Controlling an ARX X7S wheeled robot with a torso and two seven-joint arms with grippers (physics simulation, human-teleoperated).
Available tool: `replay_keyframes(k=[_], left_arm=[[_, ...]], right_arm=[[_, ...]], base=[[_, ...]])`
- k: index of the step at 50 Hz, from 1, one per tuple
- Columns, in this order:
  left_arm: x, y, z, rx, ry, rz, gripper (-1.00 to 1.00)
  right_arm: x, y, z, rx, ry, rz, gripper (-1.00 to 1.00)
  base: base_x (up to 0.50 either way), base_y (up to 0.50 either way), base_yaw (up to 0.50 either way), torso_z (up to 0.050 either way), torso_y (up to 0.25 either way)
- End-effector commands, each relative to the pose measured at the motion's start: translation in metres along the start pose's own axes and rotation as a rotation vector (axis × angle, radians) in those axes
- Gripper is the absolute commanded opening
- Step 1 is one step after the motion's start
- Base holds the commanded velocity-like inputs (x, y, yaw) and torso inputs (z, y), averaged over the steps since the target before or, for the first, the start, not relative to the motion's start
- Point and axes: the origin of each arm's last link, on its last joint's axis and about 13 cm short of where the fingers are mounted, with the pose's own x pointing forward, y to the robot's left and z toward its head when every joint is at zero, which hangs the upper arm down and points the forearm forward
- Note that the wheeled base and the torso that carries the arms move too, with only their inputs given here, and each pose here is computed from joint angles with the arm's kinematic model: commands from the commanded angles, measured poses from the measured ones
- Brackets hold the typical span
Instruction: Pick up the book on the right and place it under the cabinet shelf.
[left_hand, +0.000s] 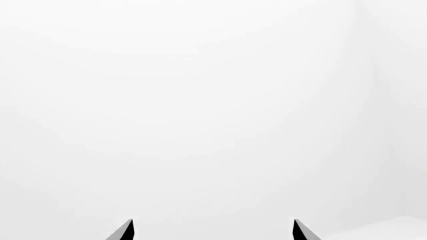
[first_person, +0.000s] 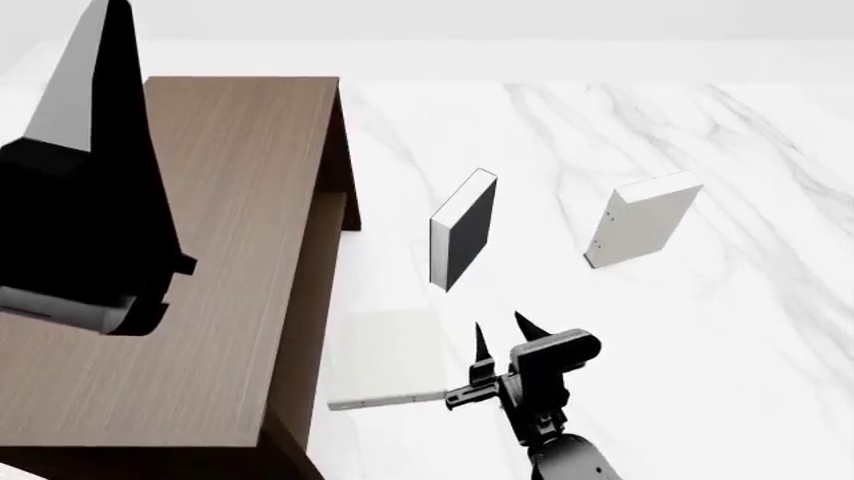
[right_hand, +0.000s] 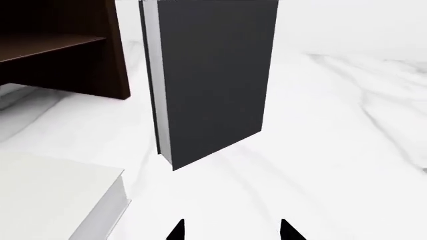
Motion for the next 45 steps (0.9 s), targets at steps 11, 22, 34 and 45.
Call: replay_keyframes(k=[11,22,34,45], left_arm=[[0.003,0.001,0.0,-0.001,-0.005,-0.004,1.0],[0.003,0.001,-0.001,-0.004,-0.005,-0.012,1.0],[0.002,0.001,-0.002,-0.002,-0.007,-0.009,1.0],[0.0,0.002,-0.001,0.005,-0.008,-0.003,1.0]], right_arm=[[-0.032,0.034,-0.015,-0.061,0.228,0.218,1.0],[-0.036,0.044,-0.012,-0.046,0.24,0.296,1.0],[-0.031,0.047,-0.012,-0.054,0.243,0.301,1.0],[-0.024,0.051,-0.015,-0.081,0.253,0.298,1.0]], base=[[0.0,0.0,0.0,-0.001,-0.003],[0.0,0.0,0.0,-0.001,-0.003],[0.0,0.0,0.0,0.0,-0.003],[0.0,0.0,0.0,-0.002,-0.005]])
